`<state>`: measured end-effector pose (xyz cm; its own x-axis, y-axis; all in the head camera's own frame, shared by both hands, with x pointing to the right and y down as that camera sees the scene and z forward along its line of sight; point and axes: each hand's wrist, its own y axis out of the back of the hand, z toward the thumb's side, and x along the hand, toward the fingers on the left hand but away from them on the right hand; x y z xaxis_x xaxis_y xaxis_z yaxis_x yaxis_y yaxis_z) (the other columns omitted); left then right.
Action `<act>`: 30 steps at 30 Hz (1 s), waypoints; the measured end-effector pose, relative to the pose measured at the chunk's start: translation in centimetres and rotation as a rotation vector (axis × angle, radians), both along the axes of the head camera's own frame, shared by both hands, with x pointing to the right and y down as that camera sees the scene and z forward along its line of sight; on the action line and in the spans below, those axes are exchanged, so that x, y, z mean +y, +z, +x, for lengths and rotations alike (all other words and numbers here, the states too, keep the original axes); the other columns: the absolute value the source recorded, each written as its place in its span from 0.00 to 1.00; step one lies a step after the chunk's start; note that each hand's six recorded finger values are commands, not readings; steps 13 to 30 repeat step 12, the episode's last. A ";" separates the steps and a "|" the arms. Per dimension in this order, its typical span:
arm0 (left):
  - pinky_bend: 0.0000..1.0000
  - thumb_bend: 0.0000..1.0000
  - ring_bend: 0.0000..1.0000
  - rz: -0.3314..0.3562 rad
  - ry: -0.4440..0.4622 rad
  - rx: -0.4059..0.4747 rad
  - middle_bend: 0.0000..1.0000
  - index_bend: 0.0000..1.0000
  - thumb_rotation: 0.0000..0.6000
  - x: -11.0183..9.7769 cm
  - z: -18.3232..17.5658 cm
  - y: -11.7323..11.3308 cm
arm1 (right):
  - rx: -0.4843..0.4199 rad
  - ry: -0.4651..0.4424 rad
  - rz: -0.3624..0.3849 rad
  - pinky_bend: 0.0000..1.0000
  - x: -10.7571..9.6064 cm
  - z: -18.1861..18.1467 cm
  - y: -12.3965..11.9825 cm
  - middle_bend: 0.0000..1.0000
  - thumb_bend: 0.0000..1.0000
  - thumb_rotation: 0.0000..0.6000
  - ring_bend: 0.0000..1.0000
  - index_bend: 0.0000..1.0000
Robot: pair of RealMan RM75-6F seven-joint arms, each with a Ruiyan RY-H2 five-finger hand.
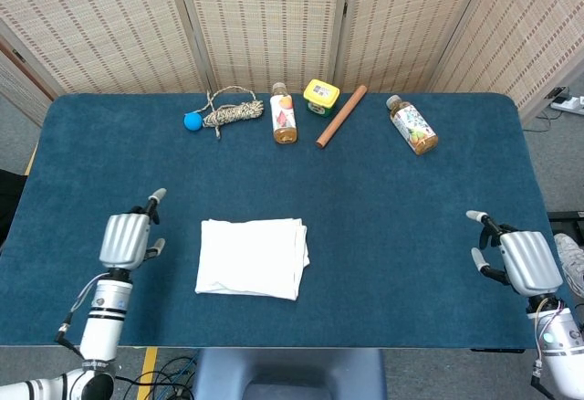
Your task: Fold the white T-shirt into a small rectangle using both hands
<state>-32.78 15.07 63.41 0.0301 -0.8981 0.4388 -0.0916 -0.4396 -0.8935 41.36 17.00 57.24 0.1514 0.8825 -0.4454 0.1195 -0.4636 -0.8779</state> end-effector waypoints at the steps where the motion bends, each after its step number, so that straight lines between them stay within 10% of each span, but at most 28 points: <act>1: 0.54 0.26 0.35 0.002 -0.017 -0.007 0.43 0.16 1.00 0.2 -1.0 -0.1 | 0.014 -0.010 -0.005 0.39 0.0 0.1 0.1 0.35 0.43 1.00 0.31 0.20; 10: 0.44 0.26 0.23 0.018 -0.140 -0.062 0.32 0.16 1.00 3.0 -8.6 -1.2 | 0.100 -0.034 -0.018 0.15 0.4 1.2 0.6 0.12 0.43 1.00 0.07 0.07; 30: 0.44 0.26 0.24 0.027 -0.166 -0.073 0.32 0.16 1.00 3.9 -9.8 -1.6 | 0.104 -0.023 -0.015 0.15 0.6 1.4 0.5 0.11 0.43 1.00 0.06 0.06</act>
